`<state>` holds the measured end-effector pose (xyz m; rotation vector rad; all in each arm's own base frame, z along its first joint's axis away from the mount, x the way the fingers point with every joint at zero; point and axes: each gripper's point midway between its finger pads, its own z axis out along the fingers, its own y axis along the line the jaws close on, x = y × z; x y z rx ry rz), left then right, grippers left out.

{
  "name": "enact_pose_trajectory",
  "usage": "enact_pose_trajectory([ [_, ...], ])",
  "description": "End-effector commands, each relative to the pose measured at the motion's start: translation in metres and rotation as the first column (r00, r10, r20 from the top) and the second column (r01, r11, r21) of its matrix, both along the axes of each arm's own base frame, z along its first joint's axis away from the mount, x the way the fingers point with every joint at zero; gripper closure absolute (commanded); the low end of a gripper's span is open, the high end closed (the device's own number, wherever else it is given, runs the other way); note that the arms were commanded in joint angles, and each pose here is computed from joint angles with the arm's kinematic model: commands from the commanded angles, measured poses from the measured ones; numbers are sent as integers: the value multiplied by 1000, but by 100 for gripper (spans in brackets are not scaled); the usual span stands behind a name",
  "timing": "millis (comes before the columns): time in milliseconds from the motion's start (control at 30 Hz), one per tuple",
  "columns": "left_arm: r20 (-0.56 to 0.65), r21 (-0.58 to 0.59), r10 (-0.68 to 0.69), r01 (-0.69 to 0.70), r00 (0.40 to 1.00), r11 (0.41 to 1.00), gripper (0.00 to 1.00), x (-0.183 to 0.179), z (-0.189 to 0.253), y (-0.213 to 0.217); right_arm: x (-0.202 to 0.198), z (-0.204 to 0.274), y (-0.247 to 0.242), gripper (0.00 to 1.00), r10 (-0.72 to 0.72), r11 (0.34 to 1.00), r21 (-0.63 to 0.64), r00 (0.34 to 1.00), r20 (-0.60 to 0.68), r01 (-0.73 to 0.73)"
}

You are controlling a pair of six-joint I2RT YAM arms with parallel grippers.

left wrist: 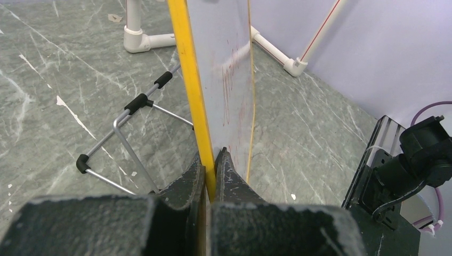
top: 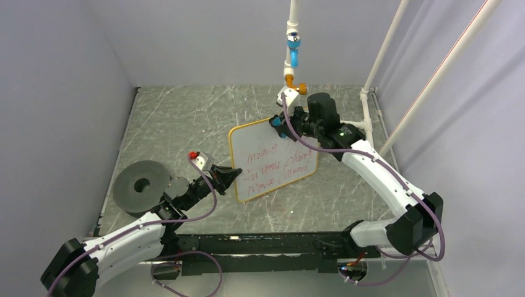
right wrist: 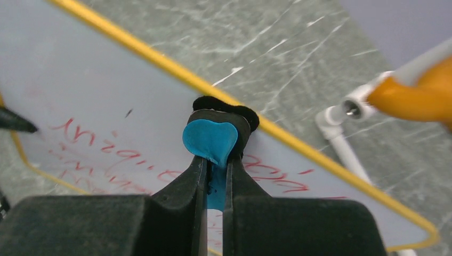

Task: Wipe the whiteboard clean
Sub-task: Erase the whiteboard at the center of the board.

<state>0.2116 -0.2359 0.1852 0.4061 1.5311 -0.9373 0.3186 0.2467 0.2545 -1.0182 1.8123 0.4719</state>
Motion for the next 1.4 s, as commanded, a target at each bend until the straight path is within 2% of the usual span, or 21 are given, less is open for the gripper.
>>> enact_pose_trajectory([
  [0, 14, 106, -141, 139, 990, 985, 100, -22, -24, -11, 26, 22, -20, 100, -105, 994, 9, 987, 123, 105],
  [100, 20, 98, -140, 138, 990, 986, 100, -23, -22, -10, 17, -8, -29, 100, -104, 994, -30, 988, 111, 108],
  [167, 23, 95, -139, 137, 990, 986, 100, -23, -22, -10, 3, -21, -23, 100, -49, 998, -21, 996, 78, 51],
  [333, 21, 92, -142, 140, 990, 986, 100, -23, -21, -11, -22, -13, 14, 100, 106, 994, 20, 994, 31, -106],
  [433, 14, 82, -144, 143, 989, 986, 100, -23, -22, -12, -2, 22, 18, 100, 62, 996, 60, 996, 61, -65],
  [533, 10, 71, -149, 148, 989, 986, 100, -25, -22, -12, 22, 44, -3, 100, -44, 997, 74, 993, 107, 36],
  [600, 12, 68, -148, 147, 989, 987, 100, -25, -22, -12, 28, 37, -20, 100, -101, 994, 58, 988, 120, 94],
  [700, 18, 71, -150, 148, 989, 986, 100, -26, -21, -11, 20, 1, -33, 100, -116, 993, 11, 988, 106, 115],
  [833, 24, 69, -151, 149, 988, 986, 100, -26, -20, -11, -12, -26, -17, 100, 22, 999, 32, 999, 32, -23],
  [967, 15, 63, -151, 150, 988, 987, 100, -25, -19, -12, -25, -14, 8, 100, 122, 990, 66, 992, 16, -123],
  [1033, 10, 56, -152, 151, 988, 987, 100, -25, -19, -13, -16, 5, 12, 100, 103, 990, 90, 994, 33, -105],
  [1200, 4, 55, -151, 151, 988, 987, 100, -26, -20, -13, 24, 42, -20, 100, -100, 990, 109, 990, 104, 88],
  [1300, 10, 57, -150, 150, 989, 987, 100, -26, -19, -12, 27, 16, -41, 100, -154, 988, 45, 981, 119, 150],
  [1367, 14, 59, -151, 150, 988, 987, 100, -26, -18, -12, 20, -6, -45, 100, -134, 991, 12, 985, 108, 133],
])
